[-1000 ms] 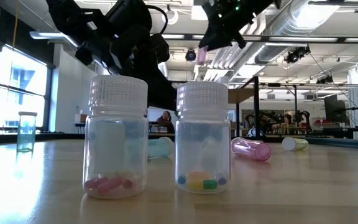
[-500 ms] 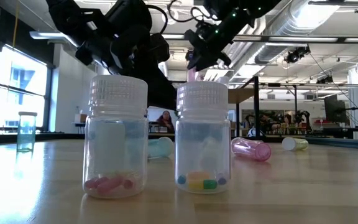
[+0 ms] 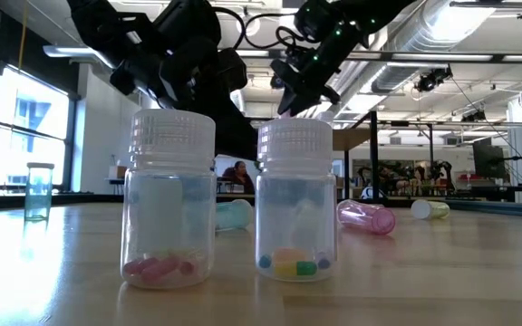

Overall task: Pick and place medicine bottles onto shelf by color
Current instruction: Put the top pink pill bottle on the shelf, then put the left blue pill bottle on the shelf

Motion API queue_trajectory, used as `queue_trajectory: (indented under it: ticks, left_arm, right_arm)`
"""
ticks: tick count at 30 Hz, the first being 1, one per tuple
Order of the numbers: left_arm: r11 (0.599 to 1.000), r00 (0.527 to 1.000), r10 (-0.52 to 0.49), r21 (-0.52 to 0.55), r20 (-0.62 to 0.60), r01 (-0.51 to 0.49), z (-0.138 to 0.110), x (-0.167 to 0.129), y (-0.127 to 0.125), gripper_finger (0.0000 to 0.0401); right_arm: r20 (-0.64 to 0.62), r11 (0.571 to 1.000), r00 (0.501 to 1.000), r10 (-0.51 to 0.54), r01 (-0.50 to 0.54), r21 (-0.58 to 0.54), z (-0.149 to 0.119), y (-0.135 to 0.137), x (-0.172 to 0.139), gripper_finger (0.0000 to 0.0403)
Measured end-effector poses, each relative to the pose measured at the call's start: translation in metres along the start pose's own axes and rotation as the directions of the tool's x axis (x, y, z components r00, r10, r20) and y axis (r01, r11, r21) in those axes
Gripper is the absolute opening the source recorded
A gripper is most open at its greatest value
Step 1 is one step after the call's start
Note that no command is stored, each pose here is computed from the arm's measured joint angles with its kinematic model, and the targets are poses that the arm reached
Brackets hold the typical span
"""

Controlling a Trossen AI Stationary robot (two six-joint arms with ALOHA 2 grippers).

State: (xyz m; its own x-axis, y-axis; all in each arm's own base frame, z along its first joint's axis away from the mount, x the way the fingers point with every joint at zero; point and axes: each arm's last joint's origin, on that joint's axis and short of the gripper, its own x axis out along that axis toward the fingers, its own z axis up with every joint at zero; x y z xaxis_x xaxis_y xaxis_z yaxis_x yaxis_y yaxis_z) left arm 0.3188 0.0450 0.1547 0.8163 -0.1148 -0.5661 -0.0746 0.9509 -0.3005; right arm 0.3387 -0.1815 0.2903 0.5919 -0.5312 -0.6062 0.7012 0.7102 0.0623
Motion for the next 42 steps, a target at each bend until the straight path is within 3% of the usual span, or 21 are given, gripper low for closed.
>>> queue_trajectory:
  ticks: [16, 26, 34, 42]
  left_arm:
    - [1.0, 1.0, 0.0, -0.008, -0.001, 0.0, 0.0, 0.0, 0.0, 0.0186]
    - [1.0, 1.0, 0.0, -0.007, -0.001, 0.0, 0.0, 0.0, 0.0, 0.0186]
    - [1.0, 1.0, 0.0, -0.008, -0.002, 0.0, 0.0, 0.0, 0.0, 0.0186]
    - [1.0, 1.0, 0.016, -0.003, -0.009, -0.016, -0.001, 0.0, 0.001, 0.0186]
  right_arm:
    - [-0.037, 1.0, 0.999, 0.01, -0.009, 0.012, -0.003, -0.003, 0.002, 0.01]
    - [-0.029, 1.0, 0.999, 0.017, -0.017, -0.009, 0.0, -0.002, 0.001, 0.0165]
    - [-0.029, 0.998, 0.998, 0.055, -0.056, -0.032, 0.018, 0.001, -0.013, 0.0173]
    - [-0.157, 0.988, 0.987, 0.033, -0.055, -0.142, 0.033, 0.005, -0.043, 0.0174]
